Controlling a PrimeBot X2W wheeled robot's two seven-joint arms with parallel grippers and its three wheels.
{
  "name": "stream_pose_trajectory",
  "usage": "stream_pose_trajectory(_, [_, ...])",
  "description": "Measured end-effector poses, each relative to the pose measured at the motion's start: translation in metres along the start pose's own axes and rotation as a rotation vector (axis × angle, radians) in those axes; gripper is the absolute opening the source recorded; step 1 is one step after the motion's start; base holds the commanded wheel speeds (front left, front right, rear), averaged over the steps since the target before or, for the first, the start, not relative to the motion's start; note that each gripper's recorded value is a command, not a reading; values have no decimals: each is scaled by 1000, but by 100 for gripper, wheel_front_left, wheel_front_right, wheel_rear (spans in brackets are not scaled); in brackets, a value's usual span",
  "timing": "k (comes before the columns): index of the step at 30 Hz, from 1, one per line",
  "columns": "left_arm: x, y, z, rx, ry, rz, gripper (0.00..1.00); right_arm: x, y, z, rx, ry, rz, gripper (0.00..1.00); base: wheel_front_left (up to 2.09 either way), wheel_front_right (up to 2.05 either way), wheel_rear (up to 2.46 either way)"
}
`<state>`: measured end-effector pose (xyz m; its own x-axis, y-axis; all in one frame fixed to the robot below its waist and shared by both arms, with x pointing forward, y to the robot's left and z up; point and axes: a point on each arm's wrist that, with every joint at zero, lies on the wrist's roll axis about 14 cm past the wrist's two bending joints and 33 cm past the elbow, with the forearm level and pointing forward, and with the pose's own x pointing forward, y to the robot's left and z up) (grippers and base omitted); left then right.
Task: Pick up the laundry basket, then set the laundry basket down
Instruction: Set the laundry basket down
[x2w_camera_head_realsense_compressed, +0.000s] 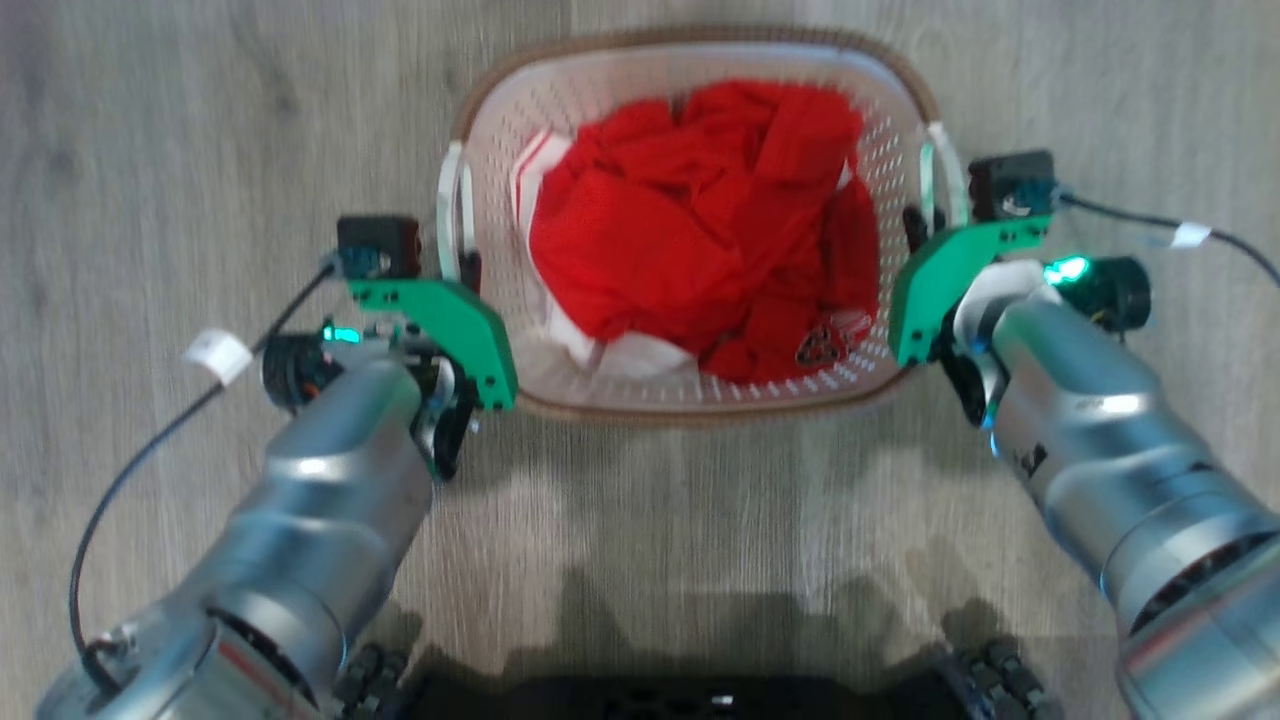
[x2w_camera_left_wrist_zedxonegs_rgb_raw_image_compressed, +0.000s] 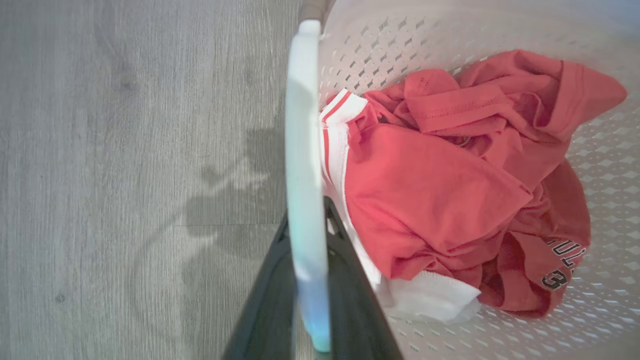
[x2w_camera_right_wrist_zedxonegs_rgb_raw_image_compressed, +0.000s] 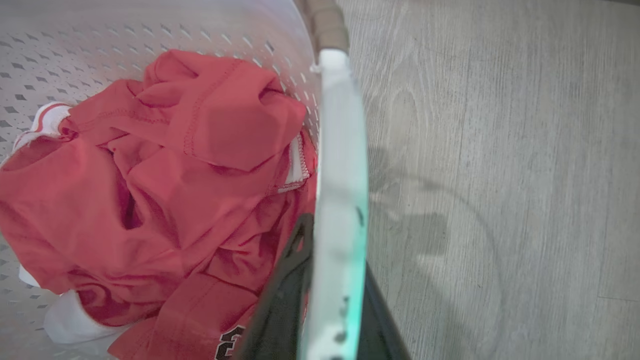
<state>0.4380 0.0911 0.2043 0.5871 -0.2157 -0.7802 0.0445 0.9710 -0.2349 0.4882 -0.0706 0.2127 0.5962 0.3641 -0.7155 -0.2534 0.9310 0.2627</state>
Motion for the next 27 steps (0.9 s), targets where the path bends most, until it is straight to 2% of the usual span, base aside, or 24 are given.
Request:
stream_pose_trajectory(11, [35, 14, -21, 1, 50, 20, 0, 44, -13, -34, 14, 60, 2, 0, 0, 0, 0])
stream_pose_trajectory(27, [40, 16, -27, -1, 54, 22, 0, 54, -15, -42, 8, 66, -10, 0, 0, 0, 0])
